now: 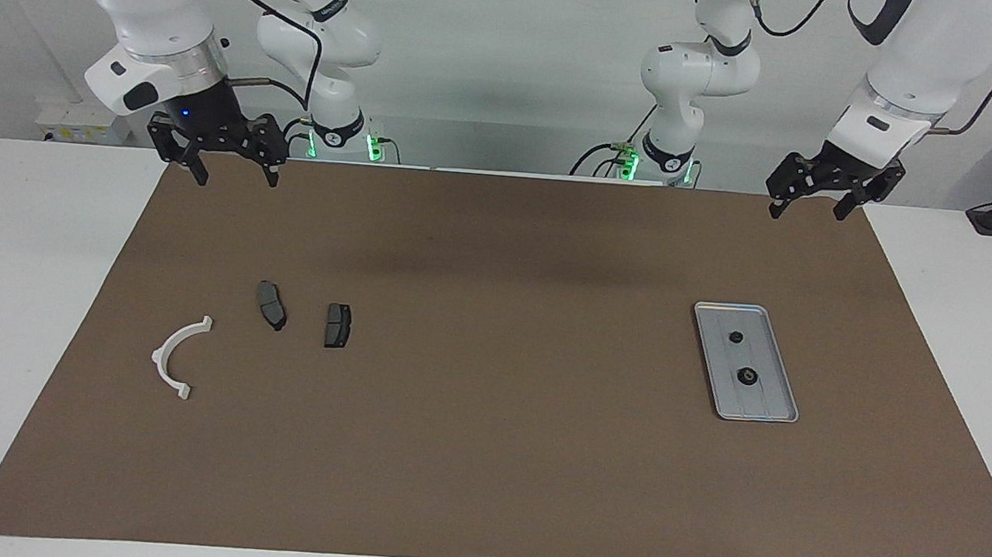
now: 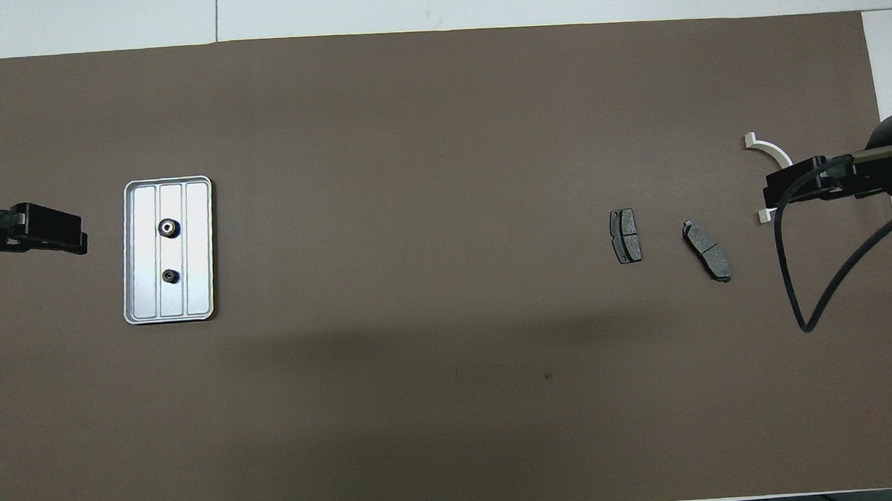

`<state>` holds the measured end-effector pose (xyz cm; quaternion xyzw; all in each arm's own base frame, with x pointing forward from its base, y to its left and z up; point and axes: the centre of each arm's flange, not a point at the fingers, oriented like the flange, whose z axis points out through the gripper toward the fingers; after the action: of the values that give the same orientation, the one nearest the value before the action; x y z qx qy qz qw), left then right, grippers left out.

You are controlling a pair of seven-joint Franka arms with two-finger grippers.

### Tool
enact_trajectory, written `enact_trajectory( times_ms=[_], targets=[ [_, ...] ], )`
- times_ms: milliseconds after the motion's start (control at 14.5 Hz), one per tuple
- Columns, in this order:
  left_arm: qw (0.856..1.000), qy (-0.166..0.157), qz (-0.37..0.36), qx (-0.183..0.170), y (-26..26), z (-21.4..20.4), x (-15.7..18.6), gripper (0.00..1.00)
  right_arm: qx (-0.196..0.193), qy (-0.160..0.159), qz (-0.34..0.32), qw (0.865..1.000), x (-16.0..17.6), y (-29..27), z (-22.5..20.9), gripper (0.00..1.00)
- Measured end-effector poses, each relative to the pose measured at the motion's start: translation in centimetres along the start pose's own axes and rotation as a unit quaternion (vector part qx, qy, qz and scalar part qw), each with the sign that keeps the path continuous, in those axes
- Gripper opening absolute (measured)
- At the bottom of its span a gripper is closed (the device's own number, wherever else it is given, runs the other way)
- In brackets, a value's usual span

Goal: Place bearing gear from tray to pile

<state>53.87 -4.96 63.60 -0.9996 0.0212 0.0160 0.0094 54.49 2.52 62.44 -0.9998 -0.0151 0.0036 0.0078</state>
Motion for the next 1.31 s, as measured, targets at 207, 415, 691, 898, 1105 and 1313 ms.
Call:
enact_trajectory(
  times_ms=[207, 415, 691, 898, 1105, 1313],
  targets=[
    [1.000, 0.001, 0.000, 0.000, 0.0, 0.0, 0.0, 1.00, 0.000, 0.000, 0.000, 1.000, 0.0, 0.0, 0.0, 1.00],
    [1.000, 0.007, -0.002, 0.000, -0.2, -0.1, 0.2, 1.00, 0.000, 0.000, -0.001, 1.000, 0.0, -0.1, 0.0, 1.00],
    [1.000, 0.003, -0.016, -0.001, -1.7, 0.6, 0.3, 1.00, 0.000, 0.000, -0.001, 1.000, 0.0, -0.1, 0.0, 1.00],
    [1.000, -0.020, -0.024, 0.000, -2.6, 1.1, -0.1, 1.00, 0.000, 0.000, -0.001, 1.000, 0.0, -0.1, 0.0, 1.00],
    [0.999, -0.005, -0.042, -0.002, -4.7, 1.7, 0.2, 1.00, 0.000, 0.001, -0.001, 1.000, 0.0, -0.1, -0.1, 1.00],
    [0.999, 0.015, -0.042, -0.002, -4.8, 5.6, 2.0, 1.00, 0.000, 0.003, 0.000, 1.000, -0.2, 0.0, -0.3, 1.00]
  ],
)
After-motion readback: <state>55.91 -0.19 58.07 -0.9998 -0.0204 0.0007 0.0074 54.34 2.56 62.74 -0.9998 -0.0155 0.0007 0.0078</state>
